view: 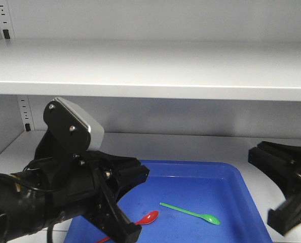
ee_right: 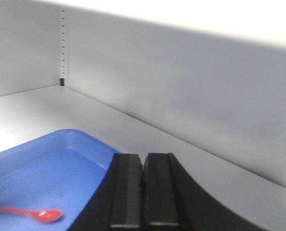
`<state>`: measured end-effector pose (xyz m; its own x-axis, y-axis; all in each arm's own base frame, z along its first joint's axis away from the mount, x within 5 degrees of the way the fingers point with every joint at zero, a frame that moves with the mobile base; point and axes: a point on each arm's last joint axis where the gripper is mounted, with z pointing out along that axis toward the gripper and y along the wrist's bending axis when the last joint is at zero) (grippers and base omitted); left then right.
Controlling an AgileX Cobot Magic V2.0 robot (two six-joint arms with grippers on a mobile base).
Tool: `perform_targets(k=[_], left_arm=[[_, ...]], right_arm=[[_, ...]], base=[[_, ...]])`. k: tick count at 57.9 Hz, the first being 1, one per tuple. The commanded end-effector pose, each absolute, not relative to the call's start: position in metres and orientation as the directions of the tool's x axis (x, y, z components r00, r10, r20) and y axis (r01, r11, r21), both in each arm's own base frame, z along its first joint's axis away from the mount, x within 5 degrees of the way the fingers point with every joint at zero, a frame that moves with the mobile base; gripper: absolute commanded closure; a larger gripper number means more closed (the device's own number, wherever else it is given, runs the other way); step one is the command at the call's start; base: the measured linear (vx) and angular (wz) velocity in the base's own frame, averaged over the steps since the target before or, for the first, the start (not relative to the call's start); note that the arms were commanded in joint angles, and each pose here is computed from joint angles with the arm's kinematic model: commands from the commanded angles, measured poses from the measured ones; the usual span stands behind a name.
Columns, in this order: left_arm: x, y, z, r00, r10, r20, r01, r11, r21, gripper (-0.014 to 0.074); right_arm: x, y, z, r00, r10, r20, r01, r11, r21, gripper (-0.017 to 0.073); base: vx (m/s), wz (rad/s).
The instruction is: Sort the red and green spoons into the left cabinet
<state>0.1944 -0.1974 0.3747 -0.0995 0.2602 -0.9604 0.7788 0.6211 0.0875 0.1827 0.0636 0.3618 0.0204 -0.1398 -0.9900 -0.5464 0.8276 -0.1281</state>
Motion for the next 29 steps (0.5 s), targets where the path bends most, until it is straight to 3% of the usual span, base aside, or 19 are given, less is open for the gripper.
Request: perform_targets(k=[1, 12, 29], left_arm=[[0.185, -0.188, 0.403, -0.036, 0.179, -0.983, 0.765, 0.638, 0.088, 0.0596], [0.173, -0.178, 0.409, -0.083, 0.12, -0.989, 0.769, 0.639, 0.013, 0.0594], [0.166, -0.172, 0.388, -0.156, 0.124, -0.98, 0.763, 0.645, -0.04, 0.0594]], right_arm=[[0.164, 0.061, 0.378, 0.031, -0.122, -0.992, -0.546, 0.829, -0.119, 0.0571], [0.136, 0.053, 0.38, 0.023, -0.044, -0.999, -0.503, 0.863, -0.05, 0.0565], [0.112, 0.045, 0.353, 0.033, -0.038, -0.999, -0.449, 0.892, -0.049, 0.0565]], base=[[0.0, 0.0], [0.0, 0.0], [0.0, 0.0]])
